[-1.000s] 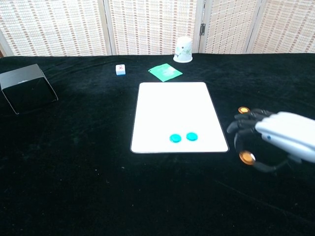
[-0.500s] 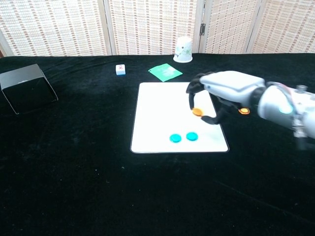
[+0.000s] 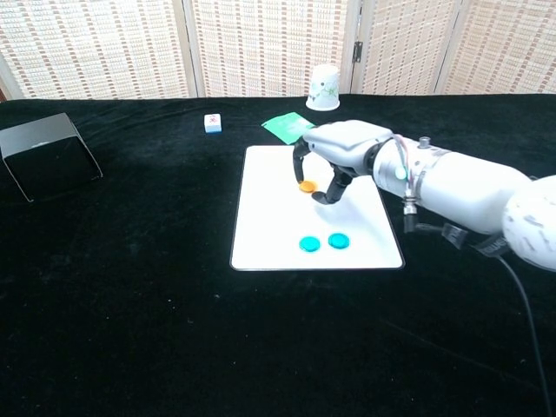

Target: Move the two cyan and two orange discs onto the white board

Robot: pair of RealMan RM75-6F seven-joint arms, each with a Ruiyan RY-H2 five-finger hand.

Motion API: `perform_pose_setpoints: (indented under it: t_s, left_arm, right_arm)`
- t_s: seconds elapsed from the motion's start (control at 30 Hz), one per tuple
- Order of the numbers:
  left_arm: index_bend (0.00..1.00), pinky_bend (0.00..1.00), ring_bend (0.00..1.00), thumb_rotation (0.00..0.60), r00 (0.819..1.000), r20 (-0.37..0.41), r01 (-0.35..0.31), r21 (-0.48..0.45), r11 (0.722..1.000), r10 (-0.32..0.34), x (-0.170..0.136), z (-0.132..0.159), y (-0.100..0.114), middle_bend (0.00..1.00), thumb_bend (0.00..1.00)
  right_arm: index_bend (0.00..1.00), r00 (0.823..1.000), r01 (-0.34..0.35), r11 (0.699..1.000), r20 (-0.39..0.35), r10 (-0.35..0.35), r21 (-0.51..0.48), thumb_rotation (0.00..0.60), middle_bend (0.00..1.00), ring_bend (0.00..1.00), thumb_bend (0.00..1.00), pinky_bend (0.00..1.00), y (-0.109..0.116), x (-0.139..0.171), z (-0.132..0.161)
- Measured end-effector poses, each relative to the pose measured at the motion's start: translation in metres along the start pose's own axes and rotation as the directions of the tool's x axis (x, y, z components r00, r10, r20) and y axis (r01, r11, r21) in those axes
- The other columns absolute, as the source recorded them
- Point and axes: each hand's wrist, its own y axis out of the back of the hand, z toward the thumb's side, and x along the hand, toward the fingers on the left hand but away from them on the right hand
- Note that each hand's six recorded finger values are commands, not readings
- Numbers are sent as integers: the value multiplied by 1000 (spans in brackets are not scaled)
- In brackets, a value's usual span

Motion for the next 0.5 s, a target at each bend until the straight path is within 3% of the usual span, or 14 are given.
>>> perform_pose_setpoints:
  t_s: [0.27,0.5]
  left_arm:
    - [106,0,63,600,1000,-5,4,0,1000,-4,-1,-2,-2,17,401]
    - [106,0,63,600,1000,-3,5,-3,1000,-5,0,-2,-2,18,401]
  right_arm:
    - [239,1000,-8,1000,22,8,7,600,166,36,447,0,0,-13,2]
    - [197,998,21,1000,54,-20,-14,600,166,35,447,0,11,-7,-16]
